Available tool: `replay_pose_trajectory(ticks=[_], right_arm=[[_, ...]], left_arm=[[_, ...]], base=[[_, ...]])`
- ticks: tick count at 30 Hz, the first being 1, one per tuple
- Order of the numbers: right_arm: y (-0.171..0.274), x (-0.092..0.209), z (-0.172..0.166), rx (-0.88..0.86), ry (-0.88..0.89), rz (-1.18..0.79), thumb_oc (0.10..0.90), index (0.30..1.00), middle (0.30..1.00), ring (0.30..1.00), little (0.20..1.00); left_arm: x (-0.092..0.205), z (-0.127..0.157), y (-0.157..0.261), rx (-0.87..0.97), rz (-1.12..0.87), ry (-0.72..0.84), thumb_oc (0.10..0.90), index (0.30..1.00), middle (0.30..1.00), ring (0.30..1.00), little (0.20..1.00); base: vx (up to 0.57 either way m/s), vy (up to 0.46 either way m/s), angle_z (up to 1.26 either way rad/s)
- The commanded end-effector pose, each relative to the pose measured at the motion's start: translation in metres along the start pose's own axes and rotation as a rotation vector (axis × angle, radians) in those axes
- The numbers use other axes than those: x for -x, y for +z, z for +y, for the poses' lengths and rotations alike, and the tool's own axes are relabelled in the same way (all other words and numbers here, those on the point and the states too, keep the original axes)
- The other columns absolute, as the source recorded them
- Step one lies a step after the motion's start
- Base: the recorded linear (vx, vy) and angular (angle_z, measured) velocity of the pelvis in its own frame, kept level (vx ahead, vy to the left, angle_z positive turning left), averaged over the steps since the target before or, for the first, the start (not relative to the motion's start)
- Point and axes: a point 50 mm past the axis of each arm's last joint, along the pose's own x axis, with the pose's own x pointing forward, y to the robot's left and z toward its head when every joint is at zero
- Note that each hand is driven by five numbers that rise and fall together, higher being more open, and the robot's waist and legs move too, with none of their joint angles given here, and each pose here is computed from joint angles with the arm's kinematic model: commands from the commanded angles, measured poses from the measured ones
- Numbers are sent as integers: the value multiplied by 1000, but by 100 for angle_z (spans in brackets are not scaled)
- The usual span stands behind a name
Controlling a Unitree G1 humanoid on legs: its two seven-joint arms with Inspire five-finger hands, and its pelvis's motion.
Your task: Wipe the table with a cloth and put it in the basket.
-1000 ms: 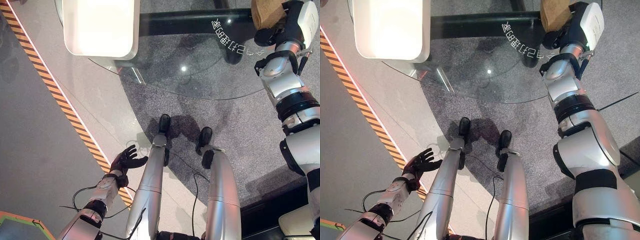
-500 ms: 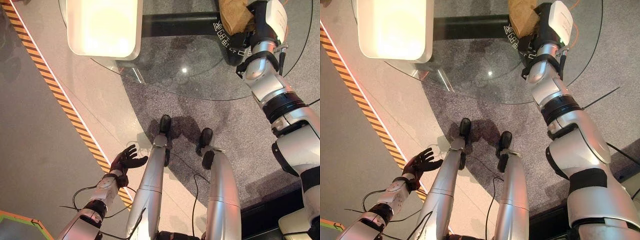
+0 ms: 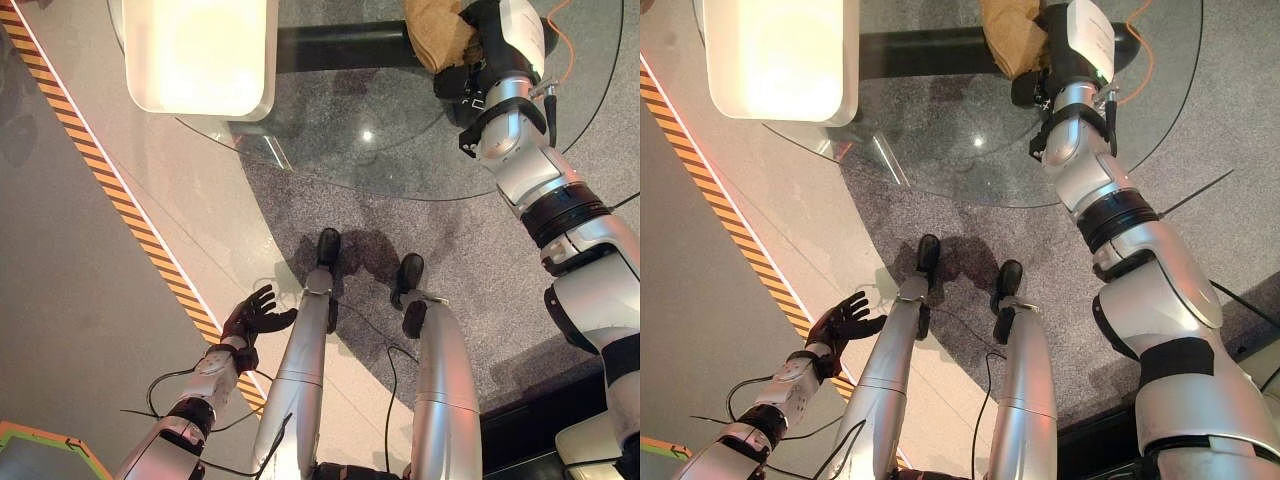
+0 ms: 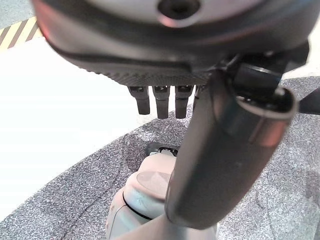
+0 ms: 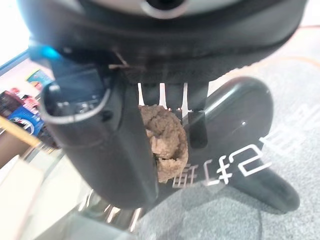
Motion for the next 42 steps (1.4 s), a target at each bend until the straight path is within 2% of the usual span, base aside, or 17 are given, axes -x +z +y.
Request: replay_pose_trajectory(ticks=[1, 36, 42], right_arm=[[59, 14, 22, -1, 137, -304, 100, 300, 300, 300, 200], [85, 62, 75, 9, 484, -474, 100, 300, 300, 300, 200], [81, 62, 78, 28, 461, -461, 100, 300, 300, 300, 200]], left_arm=[[4, 2, -10, 3, 11, 24, 800, 900, 900, 900, 900], [0, -3, -3, 7, 10, 33, 800, 900, 900, 900, 900], [-1, -3, -2, 9, 11, 30, 800, 900, 900, 900, 900]], base=[[0, 0, 0], [0, 0, 0], [0, 0, 0]])
